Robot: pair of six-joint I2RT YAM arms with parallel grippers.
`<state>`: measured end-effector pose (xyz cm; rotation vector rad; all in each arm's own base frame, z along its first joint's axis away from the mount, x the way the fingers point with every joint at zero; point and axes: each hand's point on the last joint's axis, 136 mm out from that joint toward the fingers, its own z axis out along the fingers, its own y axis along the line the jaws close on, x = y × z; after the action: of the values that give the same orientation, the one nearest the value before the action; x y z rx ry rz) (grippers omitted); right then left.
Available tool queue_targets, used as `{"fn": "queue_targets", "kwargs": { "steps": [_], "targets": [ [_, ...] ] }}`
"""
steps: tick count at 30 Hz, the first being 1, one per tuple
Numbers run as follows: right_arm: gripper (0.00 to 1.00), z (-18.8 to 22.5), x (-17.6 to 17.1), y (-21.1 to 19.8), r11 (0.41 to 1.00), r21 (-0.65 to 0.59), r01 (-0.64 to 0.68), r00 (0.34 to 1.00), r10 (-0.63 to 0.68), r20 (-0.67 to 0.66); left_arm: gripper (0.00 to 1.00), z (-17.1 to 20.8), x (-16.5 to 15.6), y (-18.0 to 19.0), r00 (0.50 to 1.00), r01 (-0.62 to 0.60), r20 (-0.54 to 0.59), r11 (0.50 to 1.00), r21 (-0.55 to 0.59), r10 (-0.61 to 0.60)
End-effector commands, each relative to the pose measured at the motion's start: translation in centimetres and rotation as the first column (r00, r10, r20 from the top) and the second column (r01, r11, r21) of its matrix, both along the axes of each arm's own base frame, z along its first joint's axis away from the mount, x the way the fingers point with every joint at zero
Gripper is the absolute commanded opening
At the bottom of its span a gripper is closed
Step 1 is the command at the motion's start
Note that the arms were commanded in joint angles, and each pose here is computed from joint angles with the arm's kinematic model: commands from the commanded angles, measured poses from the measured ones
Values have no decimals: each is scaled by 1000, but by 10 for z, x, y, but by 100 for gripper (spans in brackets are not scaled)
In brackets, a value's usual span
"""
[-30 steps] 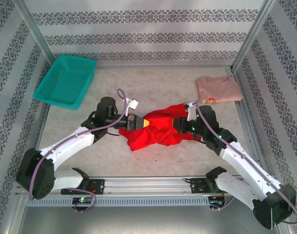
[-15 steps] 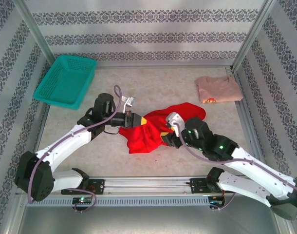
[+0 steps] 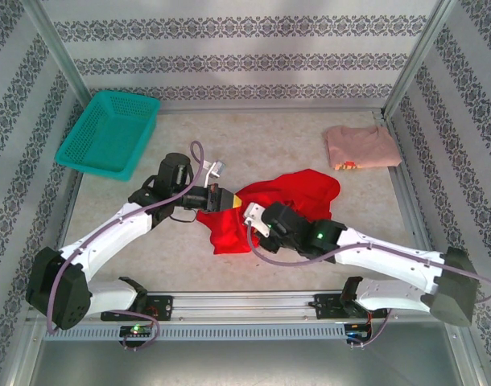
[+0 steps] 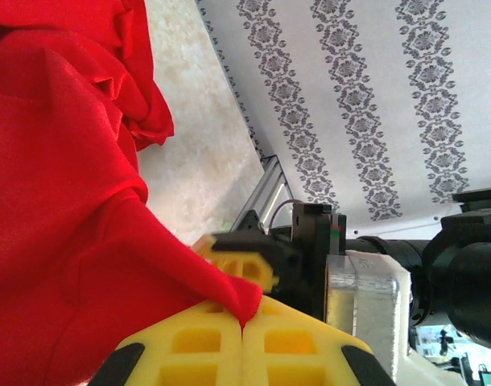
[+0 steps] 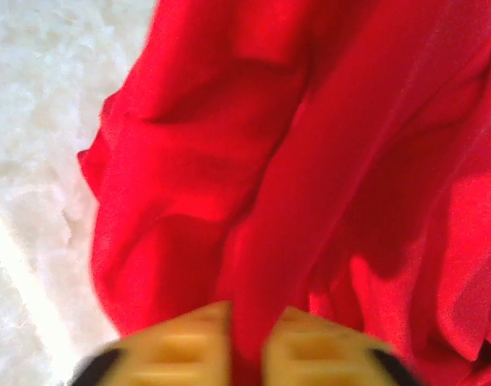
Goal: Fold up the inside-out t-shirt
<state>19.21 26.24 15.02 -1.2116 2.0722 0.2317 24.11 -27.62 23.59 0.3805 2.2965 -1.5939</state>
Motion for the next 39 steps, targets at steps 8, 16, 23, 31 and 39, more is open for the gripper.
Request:
{"fn": "queue_targets", "kwargs": {
  "steps": [8,16,23,31,39],
  "targets": [
    [0,124,4,21,676,725,130,930,169,-325,37,-46,47,67,925,-373,241,826,423,294],
    [0,128,19,16,606,761,231,906,150,-395,59,-21,-5,37,925,-279,346,900,336,158],
    [0,124,24,8,600,756,261,905,120,-407,38,-31,-23,10,925,-139,377,889,436,-40],
    [0,123,24,5,603,753,263,905,117,-410,57,-63,10,18,911,-229,410,758,611,-55],
    [0,119,25,2,604,749,271,904,108,-414,36,-78,15,5,922,-190,382,784,592,-66]
  ]
}}
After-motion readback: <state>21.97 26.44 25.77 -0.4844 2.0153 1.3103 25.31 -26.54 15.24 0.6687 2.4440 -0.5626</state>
